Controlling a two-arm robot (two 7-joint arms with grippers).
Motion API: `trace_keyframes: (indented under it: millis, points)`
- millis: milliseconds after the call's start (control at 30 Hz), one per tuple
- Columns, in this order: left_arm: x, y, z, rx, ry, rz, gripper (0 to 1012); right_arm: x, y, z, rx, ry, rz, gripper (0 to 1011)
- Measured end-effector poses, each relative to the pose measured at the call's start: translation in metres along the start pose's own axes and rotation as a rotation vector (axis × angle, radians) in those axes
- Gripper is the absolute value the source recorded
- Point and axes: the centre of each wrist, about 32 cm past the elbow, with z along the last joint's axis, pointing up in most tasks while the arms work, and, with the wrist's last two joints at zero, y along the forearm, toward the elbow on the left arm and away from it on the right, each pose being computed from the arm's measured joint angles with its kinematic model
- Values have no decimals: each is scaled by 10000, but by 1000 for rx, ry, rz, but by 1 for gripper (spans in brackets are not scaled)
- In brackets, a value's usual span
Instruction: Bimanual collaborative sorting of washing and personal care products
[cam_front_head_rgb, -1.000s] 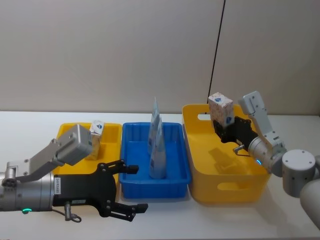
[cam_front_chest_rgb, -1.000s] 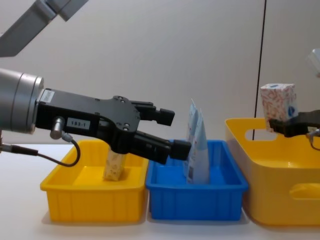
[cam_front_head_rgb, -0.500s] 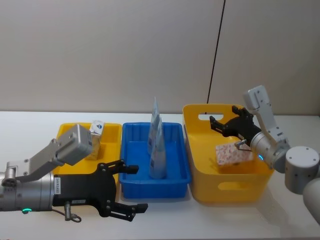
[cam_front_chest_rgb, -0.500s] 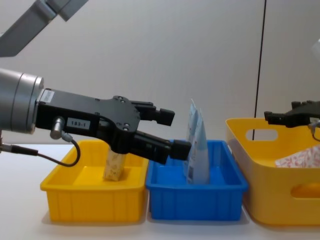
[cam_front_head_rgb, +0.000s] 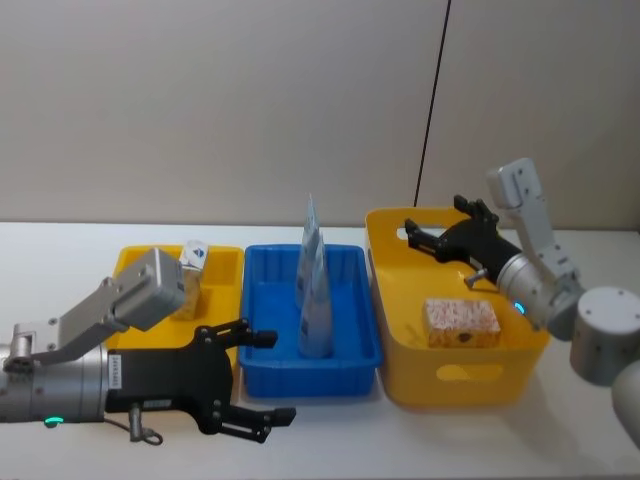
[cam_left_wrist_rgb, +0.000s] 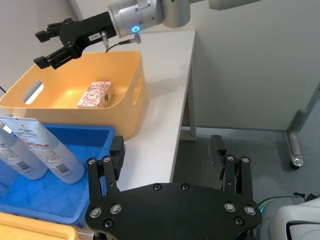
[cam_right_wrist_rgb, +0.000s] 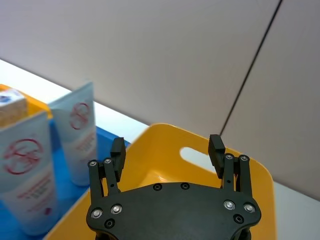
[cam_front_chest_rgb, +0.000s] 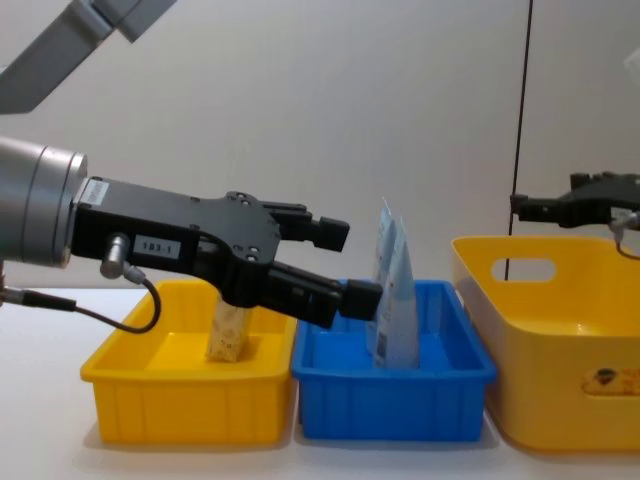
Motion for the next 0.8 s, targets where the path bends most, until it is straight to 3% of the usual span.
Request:
trace_keyframes:
  millis: [300, 800]
  points:
    - [0, 0, 0, 0, 0, 0, 1001, -187, -191, 116, 58, 19, 80, 1003]
    - [0, 0, 0, 0, 0, 0, 1001, -703, -625, 205, 105, 65, 184, 1003]
